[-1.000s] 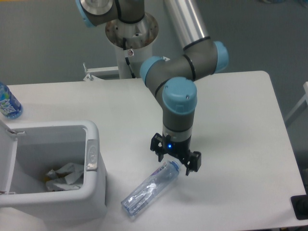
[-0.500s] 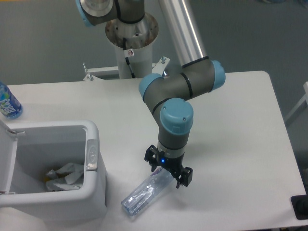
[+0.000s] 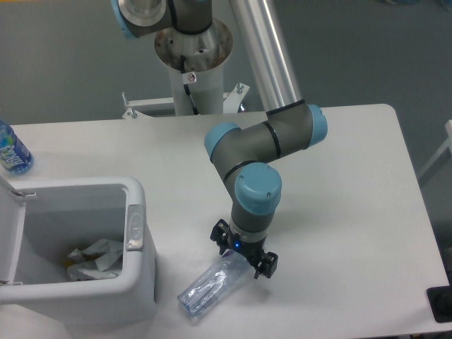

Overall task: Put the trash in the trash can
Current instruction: 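Close the gripper around the bottle's middle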

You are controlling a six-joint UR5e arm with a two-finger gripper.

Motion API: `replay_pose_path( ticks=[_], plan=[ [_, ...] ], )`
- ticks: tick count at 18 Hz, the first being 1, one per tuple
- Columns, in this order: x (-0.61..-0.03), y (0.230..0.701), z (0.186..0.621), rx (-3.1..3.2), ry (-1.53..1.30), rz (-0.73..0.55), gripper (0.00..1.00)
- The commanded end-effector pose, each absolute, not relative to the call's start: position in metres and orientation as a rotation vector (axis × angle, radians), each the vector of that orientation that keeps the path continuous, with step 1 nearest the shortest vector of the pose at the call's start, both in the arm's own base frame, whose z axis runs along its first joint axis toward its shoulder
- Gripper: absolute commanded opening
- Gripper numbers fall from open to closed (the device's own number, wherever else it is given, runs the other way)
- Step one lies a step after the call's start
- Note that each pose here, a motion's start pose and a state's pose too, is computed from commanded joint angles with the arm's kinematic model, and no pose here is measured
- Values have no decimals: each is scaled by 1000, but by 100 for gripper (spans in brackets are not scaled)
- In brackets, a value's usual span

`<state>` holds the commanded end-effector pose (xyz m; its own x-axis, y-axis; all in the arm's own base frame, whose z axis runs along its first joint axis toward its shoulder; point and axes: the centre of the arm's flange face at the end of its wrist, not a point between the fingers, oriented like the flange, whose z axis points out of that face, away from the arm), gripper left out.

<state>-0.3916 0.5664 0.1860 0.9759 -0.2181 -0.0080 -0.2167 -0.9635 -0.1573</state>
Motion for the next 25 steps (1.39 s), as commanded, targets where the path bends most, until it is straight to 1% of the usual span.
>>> replay_pose_path(
  ticks=[5,6,7,8,10,12,15,19,22,25],
  plan=[
    [-391,566,182,-2971,317,-24,100],
    [-391,566,183,-2971,315,-22,99],
    [-391,566,184,-2968,312,-20,91],
    [-391,566,184,-2968,312,-20,81],
    [-391,566,186,-2966,312,-17,67],
    [-391,566,187,-2965,312,-18,62],
    [-391,566,191,-2961,313,-11,59],
    [-391,568,193,-2952,315,-12,59],
    [-394,568,214,-2903,306,-4,59],
    [-405,562,247,-2813,272,-8,59]
  ],
)
